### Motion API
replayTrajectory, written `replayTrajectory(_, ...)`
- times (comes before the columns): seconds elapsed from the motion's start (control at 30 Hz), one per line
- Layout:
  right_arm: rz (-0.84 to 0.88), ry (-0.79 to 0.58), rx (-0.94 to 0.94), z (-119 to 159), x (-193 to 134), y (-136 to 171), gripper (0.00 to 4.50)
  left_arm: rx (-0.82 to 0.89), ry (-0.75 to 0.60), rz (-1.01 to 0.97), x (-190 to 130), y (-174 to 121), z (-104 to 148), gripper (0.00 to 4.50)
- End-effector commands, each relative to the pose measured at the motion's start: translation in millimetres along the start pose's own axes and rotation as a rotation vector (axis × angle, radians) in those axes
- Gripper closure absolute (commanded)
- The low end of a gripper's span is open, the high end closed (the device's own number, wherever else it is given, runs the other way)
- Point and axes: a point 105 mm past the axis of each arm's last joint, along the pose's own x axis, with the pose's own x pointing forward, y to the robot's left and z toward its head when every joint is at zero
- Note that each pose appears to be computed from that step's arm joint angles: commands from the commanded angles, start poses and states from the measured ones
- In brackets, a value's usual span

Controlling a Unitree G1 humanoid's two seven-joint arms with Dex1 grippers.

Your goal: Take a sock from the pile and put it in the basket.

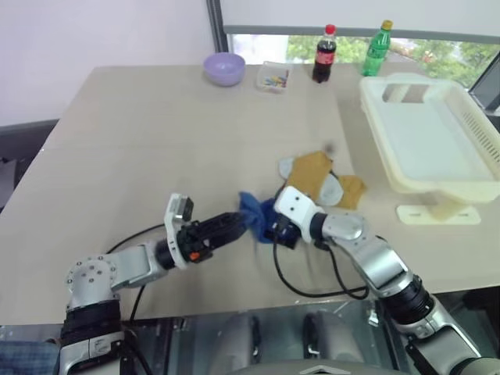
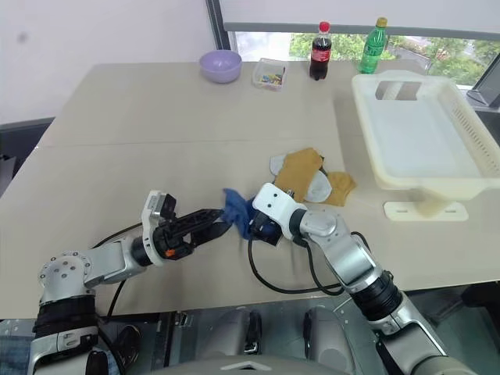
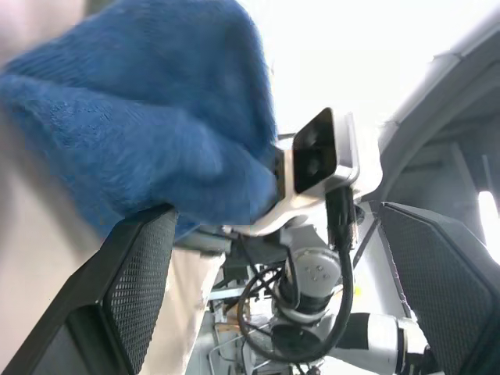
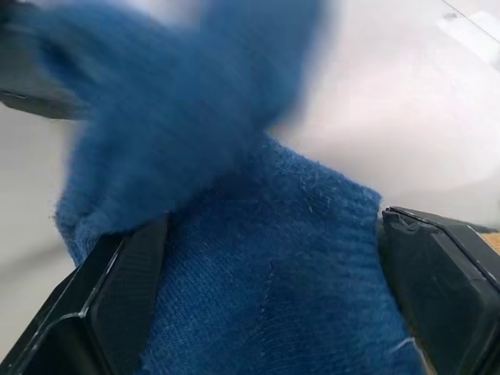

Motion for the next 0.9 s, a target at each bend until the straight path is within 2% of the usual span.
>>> replayTrajectory(0.03, 0.022, -0.052, -0.017, 15.3, -9.1, 0.1, 0.00, 0.048, 0.011, -0.012, 8.5, -5.2, 1.0, 0.05)
replayTrajectory(0.17, 0.091, -0.074, -0.034, 31.5, -35.4, 0.4, 0.00, 0.032, 0.050, -0.012, 20.8, 3.3, -5.6, 0.05)
replayTrajectory(0.43, 0.133, -0.020, -0.034, 26.2, -68.4, -1.1, 0.00, 0.030, 0.076, -0.035, 35.1, 8.4, -2.2, 0.05)
replayTrajectory(0.63, -0.046, -0.069, 0.044, 32.5, -60.9, -28.8, 0.00, 0.027, 0.118, -0.049, 40.8, 10.2, -6.1, 0.05)
replayTrajectory(0.9, -0.084, -0.064, 0.172, 23.7, -33.0, -18.5, 0.00, 0.016, 0.150, -0.054, 37.0, 11.5, -16.3, 0.05)
